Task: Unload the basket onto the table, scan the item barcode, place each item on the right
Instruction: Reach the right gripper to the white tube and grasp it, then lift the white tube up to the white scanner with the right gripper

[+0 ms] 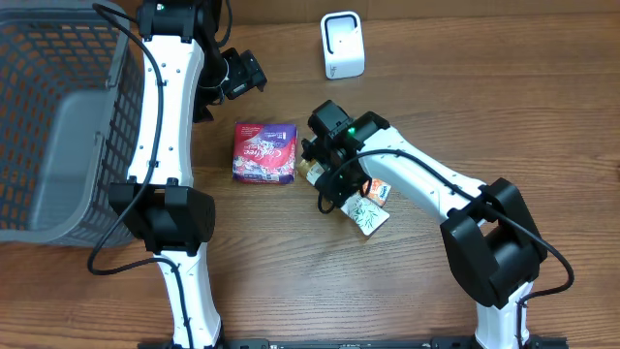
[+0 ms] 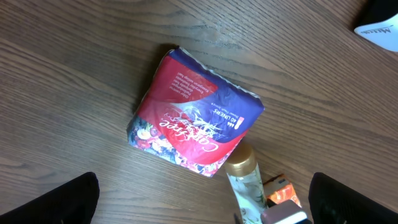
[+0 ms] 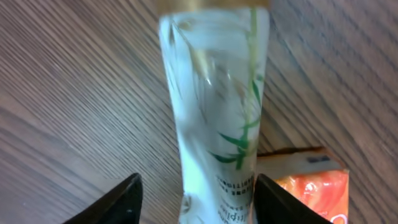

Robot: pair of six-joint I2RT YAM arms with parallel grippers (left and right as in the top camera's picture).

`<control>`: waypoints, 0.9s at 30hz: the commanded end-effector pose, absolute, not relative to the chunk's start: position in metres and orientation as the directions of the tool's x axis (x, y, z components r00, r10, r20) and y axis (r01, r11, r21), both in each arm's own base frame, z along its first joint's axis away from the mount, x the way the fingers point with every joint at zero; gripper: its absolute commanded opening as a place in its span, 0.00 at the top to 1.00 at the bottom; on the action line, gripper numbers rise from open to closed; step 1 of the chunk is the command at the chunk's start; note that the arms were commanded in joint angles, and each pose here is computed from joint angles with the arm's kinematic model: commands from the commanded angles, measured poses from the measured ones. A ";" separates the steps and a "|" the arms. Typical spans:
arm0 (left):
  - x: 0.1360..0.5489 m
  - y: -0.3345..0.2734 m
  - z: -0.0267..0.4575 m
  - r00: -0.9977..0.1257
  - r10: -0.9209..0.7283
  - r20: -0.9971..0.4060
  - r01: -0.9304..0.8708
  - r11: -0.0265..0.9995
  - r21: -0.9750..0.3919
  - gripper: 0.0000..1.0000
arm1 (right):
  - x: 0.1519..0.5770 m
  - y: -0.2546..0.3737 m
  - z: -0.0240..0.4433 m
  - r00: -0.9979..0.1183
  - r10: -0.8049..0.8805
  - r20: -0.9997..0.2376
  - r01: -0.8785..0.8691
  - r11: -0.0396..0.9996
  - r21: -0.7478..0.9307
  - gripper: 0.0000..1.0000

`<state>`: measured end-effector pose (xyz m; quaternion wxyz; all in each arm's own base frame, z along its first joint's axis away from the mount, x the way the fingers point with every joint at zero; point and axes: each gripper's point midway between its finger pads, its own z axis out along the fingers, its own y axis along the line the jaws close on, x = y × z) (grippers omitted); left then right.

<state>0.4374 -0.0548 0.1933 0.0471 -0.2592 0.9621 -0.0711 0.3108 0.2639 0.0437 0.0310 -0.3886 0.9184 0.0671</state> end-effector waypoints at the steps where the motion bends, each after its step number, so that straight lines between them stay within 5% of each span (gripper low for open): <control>1: 0.437 -0.056 0.190 -0.869 -0.492 -0.047 -0.480 0.863 -0.154 0.00 | 0.315 0.256 0.049 -0.698 -0.705 -0.125 -0.715 0.697 0.062 0.44; 7: 0.437 -0.056 0.190 -0.869 -0.492 -0.047 -0.480 0.863 -0.154 0.00 | 0.317 0.252 0.035 -0.717 -0.685 -0.132 -0.694 0.718 0.043 0.51; 16: 0.437 -0.056 0.190 -0.869 -0.492 -0.047 -0.480 0.863 -0.154 0.00 | 0.329 0.259 0.038 -0.806 -0.564 -0.179 -0.582 0.811 0.063 0.94; 22: 0.437 -0.056 0.190 -0.869 -0.492 -0.047 -0.480 0.863 -0.154 0.00 | 0.360 0.259 0.071 -0.914 -0.339 -0.225 -0.377 0.913 0.157 0.96; 27: 0.437 -0.056 0.190 -0.869 -0.492 -0.047 -0.480 0.863 -0.154 0.00 | 0.373 0.256 0.106 -0.959 -0.224 -0.176 -0.282 0.833 0.477 0.96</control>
